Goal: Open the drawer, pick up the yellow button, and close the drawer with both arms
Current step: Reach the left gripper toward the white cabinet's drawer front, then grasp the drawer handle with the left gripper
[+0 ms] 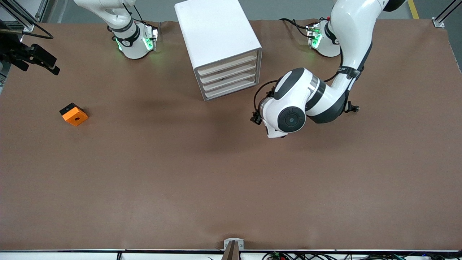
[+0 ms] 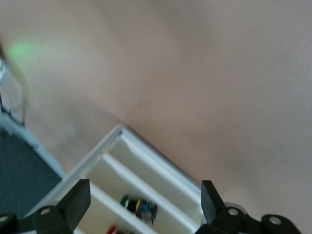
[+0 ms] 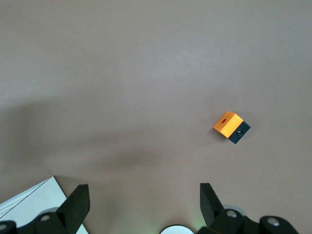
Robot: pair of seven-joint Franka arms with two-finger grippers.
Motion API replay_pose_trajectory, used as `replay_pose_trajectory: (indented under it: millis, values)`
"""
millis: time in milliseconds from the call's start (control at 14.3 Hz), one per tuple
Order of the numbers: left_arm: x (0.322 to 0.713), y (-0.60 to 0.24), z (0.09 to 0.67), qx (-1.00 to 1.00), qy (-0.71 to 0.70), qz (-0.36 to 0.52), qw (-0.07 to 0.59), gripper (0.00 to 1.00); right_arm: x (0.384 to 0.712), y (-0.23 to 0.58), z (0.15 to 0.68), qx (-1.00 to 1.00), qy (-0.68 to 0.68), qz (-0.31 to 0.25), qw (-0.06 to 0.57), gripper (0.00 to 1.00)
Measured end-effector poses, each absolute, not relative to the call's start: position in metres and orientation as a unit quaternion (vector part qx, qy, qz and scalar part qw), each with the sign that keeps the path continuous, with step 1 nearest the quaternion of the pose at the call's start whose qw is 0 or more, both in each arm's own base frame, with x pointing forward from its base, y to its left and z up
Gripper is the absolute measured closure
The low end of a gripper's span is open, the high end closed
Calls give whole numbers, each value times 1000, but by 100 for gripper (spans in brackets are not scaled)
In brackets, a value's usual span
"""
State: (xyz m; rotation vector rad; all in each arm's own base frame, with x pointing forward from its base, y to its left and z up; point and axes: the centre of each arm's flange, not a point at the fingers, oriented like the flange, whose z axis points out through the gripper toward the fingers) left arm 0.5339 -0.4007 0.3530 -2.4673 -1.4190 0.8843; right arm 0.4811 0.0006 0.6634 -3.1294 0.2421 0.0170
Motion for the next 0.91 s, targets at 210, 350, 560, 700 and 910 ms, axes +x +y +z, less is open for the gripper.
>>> replay_pose_trajectory:
  millis: [210,350,560,700,910]
  values:
    - [528,-405,350,-795,-498,334,91,0,481,0,663,-997,77,5,1,0]
    - [523,-407,343,-766,-520,361,115,0,481,0,663,-997,77,6,1,0]
    - [512,-409,323,-717,-549,395,170,0,481,1,663,-997,77,6,1,0]
    - [506,-411,311,-688,-558,421,198,0,481,0,663,-997,77,6,1,0]
    - [497,-413,298,-656,-557,452,234,0,481,0,663,-997,78,7,1,0]
